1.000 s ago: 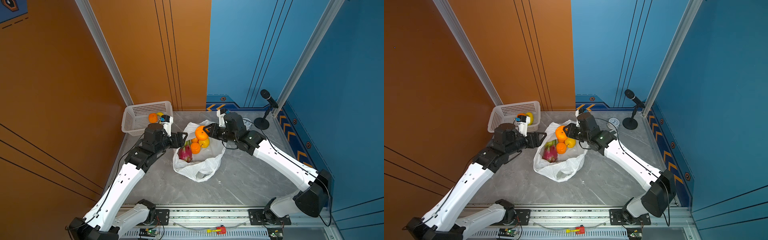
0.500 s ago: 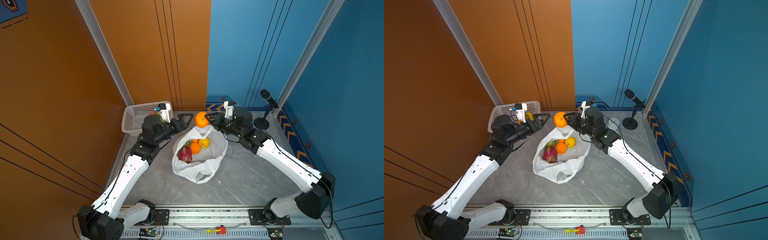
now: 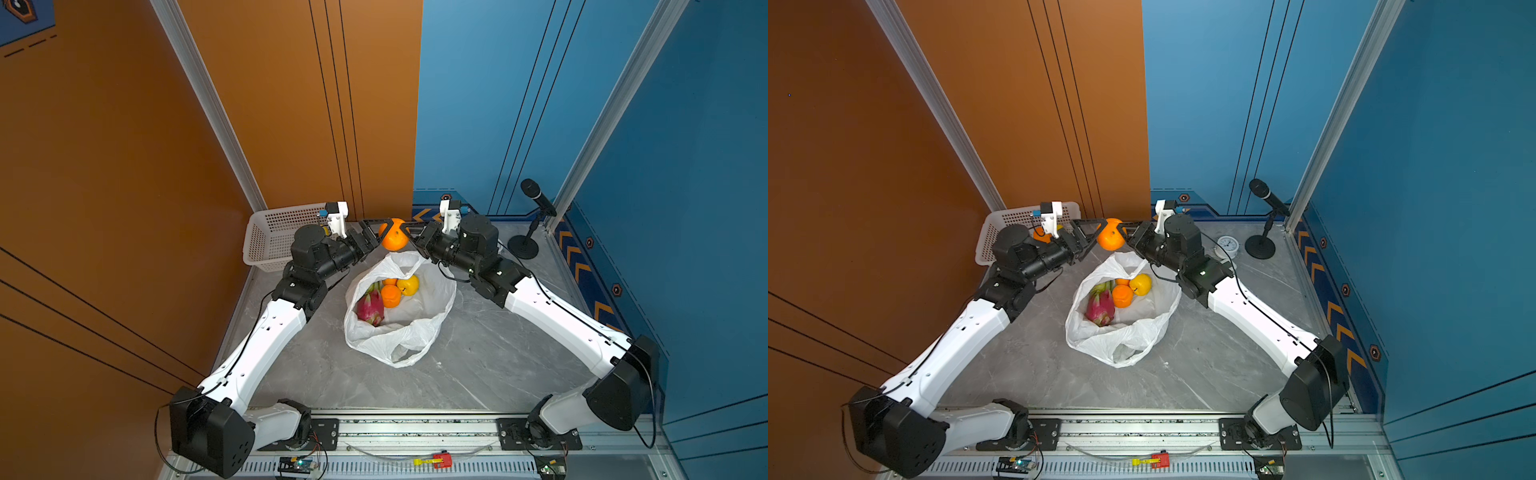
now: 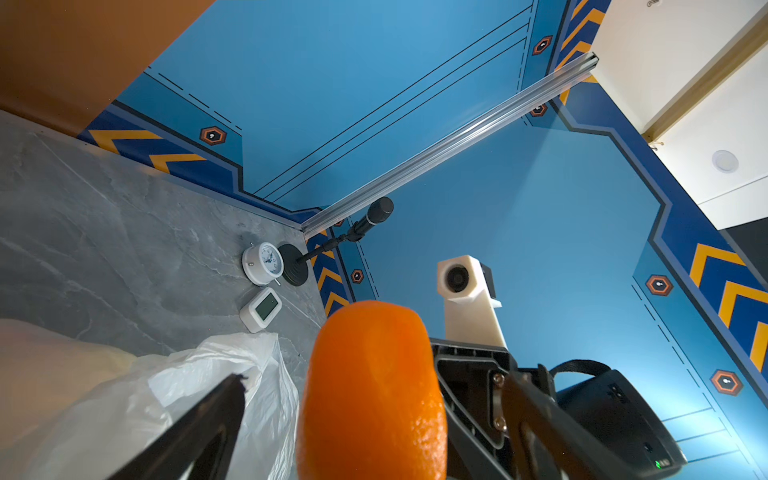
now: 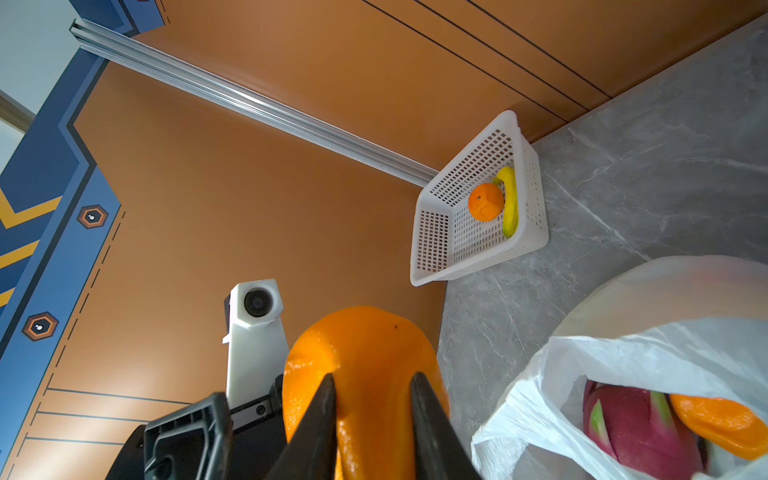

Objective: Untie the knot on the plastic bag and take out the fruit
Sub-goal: 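Grasp the orange with the left gripper while the right gripper holds it, then release the orange into the white basket with the left gripper while the right draws back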

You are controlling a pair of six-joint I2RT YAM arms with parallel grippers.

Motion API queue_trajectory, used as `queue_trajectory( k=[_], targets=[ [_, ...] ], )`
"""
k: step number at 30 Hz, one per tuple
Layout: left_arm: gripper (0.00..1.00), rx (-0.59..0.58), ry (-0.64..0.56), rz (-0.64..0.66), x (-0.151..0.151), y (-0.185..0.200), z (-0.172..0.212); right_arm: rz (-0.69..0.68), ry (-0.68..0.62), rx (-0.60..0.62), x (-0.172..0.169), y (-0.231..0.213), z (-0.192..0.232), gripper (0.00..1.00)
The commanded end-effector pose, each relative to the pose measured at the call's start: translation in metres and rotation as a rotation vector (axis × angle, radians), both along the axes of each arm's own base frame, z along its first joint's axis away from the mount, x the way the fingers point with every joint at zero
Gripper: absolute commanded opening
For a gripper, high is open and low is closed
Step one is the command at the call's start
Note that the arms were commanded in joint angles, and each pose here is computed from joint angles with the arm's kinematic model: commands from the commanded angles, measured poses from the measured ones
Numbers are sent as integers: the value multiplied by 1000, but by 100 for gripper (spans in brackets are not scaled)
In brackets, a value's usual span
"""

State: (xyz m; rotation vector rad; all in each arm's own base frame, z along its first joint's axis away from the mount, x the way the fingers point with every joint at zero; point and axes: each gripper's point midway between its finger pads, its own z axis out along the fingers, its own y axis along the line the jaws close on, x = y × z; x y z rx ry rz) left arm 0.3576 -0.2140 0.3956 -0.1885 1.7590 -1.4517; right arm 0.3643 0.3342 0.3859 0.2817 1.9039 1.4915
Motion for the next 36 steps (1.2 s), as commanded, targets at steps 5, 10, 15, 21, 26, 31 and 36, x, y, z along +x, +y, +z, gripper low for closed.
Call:
queue_trajectory(
  k=[5,10,15,21,26,31,36],
  targets=[
    [75,-45,1,-49,-2,-7,6,23,-36,54,-3,9,18,29],
    [60,-21,7,-52,-3,-8,3,19,-35,50,-3,10,16,29],
    [51,3,7,-43,-3,-6,2,16,-42,44,-3,10,18,32],
    [47,33,-13,13,5,12,8,-4,-72,2,-5,3,24,51],
    [45,92,-30,109,18,44,9,-52,-135,-73,-6,-11,28,71],
    [44,153,-14,249,34,87,-2,-69,-222,-143,-9,-19,32,79],
    [44,194,33,394,54,138,-20,-47,-294,-229,-12,-20,29,82]
  ],
)
